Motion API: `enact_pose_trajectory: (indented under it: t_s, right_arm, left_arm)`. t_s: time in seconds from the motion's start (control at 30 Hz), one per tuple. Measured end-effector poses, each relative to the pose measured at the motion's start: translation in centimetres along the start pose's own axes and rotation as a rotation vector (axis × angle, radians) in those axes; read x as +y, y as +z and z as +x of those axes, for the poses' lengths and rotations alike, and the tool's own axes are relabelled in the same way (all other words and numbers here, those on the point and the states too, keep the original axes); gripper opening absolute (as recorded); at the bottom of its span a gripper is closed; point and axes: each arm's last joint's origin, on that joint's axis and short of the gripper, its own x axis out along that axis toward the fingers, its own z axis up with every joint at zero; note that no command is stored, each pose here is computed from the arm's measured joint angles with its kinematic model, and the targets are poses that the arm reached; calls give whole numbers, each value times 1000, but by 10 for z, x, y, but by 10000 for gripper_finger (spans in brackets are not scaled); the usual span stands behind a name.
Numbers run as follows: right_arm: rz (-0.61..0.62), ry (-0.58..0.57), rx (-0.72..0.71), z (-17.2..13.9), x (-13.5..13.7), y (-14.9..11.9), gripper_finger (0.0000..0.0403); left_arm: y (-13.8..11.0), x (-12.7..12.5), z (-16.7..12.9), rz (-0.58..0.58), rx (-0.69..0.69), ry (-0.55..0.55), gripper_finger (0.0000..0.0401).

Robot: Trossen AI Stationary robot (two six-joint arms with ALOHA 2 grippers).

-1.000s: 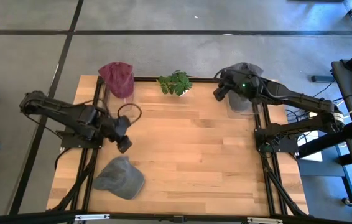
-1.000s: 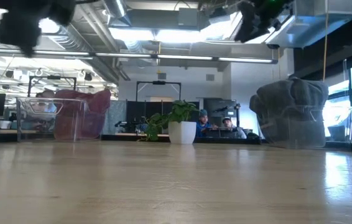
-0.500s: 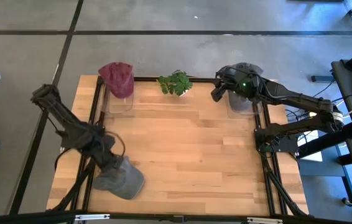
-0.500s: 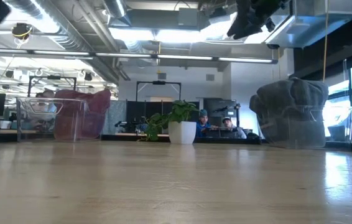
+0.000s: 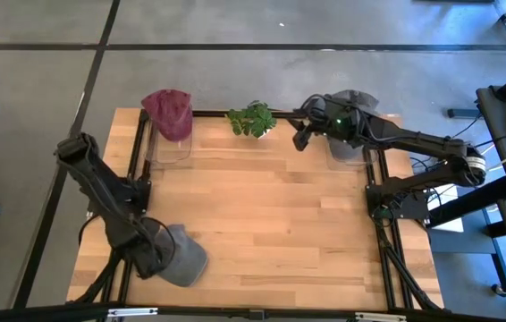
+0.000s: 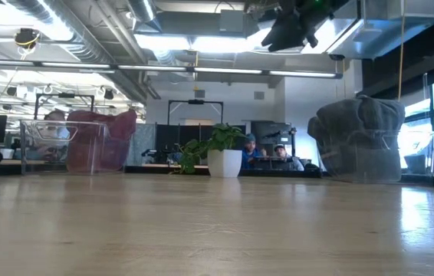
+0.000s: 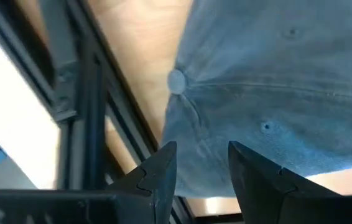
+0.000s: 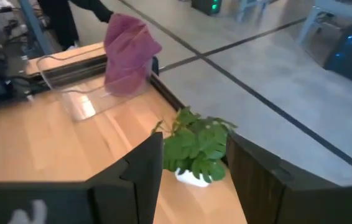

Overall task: Pick & Place hat
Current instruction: Put the gray cap into the right transparent bin

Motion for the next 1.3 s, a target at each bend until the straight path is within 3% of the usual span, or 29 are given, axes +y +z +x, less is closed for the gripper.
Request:
enact_pose_trajectory:
  t_s: [0.43, 0.63, 0.87, 1.3]
  right_arm:
    - [9, 16, 52, 17, 5, -8, 177]
    - [11, 18, 45, 17, 5, -7, 177]
    - [11, 18, 46, 17, 5, -7, 177]
    - [5, 58, 50, 16, 10, -8, 177]
  left_arm:
    - [-10, -18, 43, 67, -107, 76, 139]
    - [1, -34, 63, 206, -170, 139, 139]
    - [29, -53, 71, 393, -78, 239, 139]
    - [117, -76, 54, 655, -230, 297, 138]
